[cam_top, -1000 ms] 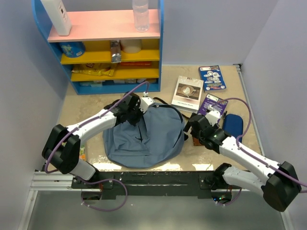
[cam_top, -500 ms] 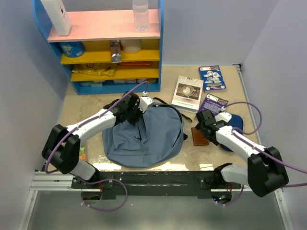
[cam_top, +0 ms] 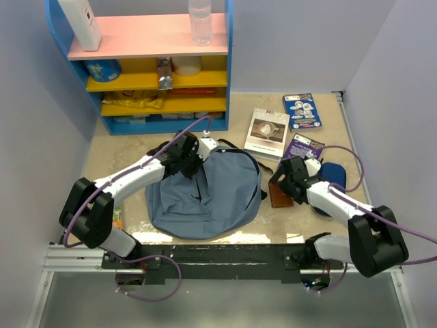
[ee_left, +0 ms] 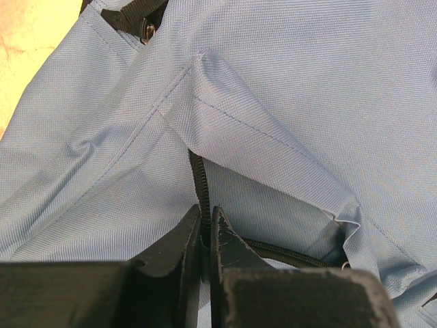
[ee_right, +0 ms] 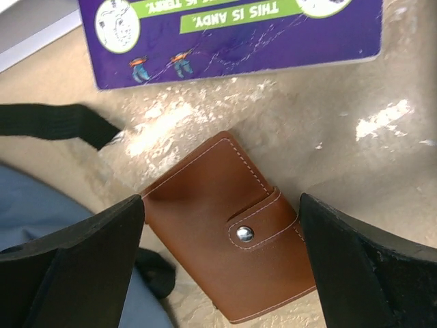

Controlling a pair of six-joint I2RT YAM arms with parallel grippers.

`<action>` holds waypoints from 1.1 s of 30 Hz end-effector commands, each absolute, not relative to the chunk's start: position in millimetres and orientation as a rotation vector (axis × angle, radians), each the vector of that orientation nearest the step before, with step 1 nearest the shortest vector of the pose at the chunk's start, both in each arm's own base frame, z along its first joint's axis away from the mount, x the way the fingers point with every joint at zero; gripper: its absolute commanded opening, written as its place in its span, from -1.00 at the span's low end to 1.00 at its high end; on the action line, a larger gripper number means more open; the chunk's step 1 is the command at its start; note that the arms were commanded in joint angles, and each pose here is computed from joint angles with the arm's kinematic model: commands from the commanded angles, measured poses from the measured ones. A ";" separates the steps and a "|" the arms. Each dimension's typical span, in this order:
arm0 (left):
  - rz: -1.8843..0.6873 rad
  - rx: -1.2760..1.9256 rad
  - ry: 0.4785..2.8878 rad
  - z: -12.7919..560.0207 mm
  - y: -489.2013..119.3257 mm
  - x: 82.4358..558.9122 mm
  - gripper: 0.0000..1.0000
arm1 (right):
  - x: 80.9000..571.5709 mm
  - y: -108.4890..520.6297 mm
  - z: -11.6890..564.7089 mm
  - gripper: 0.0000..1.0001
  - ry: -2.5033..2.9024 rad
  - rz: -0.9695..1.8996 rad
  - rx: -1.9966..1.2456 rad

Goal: Pack the student bag
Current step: Pick up the personal item from the center of the board.

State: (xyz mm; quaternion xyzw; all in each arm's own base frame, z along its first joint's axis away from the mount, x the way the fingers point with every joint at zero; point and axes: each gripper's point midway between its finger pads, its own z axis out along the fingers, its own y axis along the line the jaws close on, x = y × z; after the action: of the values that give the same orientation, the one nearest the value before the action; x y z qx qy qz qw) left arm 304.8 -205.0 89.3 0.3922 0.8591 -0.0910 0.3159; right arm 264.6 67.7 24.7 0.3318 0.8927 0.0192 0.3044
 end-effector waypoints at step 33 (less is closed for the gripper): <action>-0.225 1.006 2.226 104.7 -205.9 317.0 -0.82 | 250.5 138.0 88.3 0.26 2.209 0.727 0.653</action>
State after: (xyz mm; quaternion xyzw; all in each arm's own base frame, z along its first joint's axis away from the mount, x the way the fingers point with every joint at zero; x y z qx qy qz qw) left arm 307.2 -195.1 87.0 0.3835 0.8663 -0.0745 0.3111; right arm 246.3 129.2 88.7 0.2683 0.8529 0.2690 0.3581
